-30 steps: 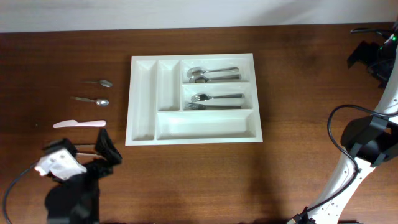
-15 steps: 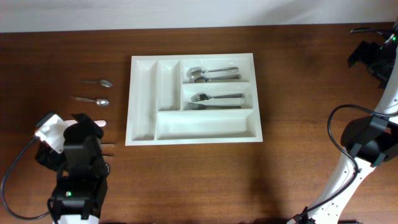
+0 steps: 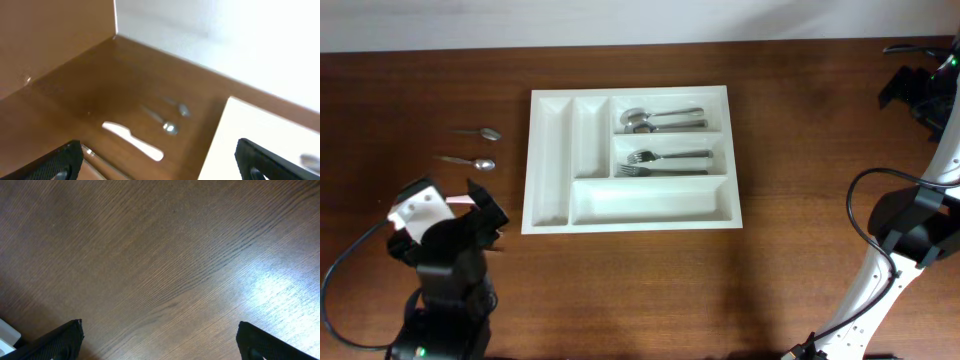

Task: Pack container
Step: 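Raise the left gripper from rest toward the long metal tongs, then lower the left gripper over the tongs and close on them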

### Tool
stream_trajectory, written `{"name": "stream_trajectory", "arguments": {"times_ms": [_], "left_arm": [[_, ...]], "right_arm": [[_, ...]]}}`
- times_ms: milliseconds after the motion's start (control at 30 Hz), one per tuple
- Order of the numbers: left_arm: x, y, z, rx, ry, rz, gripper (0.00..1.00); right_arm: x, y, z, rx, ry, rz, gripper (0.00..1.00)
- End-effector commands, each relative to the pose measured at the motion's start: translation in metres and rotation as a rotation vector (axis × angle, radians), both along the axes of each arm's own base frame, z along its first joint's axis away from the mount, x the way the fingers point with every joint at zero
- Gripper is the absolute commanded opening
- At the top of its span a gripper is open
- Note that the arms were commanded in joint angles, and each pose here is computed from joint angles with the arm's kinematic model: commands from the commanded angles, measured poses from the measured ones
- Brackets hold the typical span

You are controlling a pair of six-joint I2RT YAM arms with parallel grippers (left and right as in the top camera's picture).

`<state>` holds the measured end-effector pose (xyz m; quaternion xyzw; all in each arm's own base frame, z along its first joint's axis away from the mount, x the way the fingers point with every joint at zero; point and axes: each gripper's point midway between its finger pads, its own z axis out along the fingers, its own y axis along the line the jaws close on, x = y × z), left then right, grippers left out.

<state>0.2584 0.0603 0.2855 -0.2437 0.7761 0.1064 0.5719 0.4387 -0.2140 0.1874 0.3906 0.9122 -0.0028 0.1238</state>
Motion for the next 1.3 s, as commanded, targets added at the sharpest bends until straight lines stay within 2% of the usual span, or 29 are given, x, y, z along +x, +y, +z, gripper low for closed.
{"name": "stream_trajectory", "arguments": {"times_ms": [0, 100, 233, 333, 433, 600, 800, 900, 1100, 1267], "left_arm": [[-0.005, -0.008, 0.032, -0.012, -0.097, -0.057, 0.99], [-0.009, -0.003, 0.042, -0.025, -0.137, -0.032, 0.99], [-0.021, 0.027, 0.026, -0.142, -0.173, 0.243, 0.99], [-0.021, 0.041, 0.005, -0.152, -0.131, 0.388, 0.99], [-0.009, 0.045, -0.02, -0.14, -0.043, 0.443, 0.99], [0.009, 0.056, -0.064, -0.195, 0.044, 0.559, 0.99], [0.019, 0.072, -0.118, -0.379, 0.159, 0.63, 0.99], [0.017, 0.082, -0.133, -0.444, 0.193, 0.659, 0.99], [-0.001, 0.114, -0.139, -0.452, 0.219, 0.745, 0.99], [-0.017, 0.133, -0.158, -0.535, 0.261, 0.814, 0.99]], "right_arm": [[0.001, 0.003, 0.017, -0.015, -0.041, 0.009, 0.99], [0.001, 0.003, 0.017, -0.015, -0.041, 0.009, 0.99], [0.001, 0.003, 0.017, -0.015, -0.04, 0.009, 0.99], [0.001, 0.003, 0.017, -0.015, -0.04, 0.009, 0.99], [0.001, 0.003, 0.017, -0.015, -0.041, 0.009, 0.99], [0.001, 0.003, 0.017, -0.015, -0.041, 0.009, 0.99], [0.001, 0.003, 0.017, -0.015, -0.04, 0.009, 0.99], [0.001, 0.003, 0.017, -0.015, -0.041, 0.009, 0.99], [0.001, 0.003, 0.017, -0.015, -0.04, 0.009, 0.99], [0.001, 0.003, 0.017, -0.015, -0.04, 0.009, 0.99]]}}
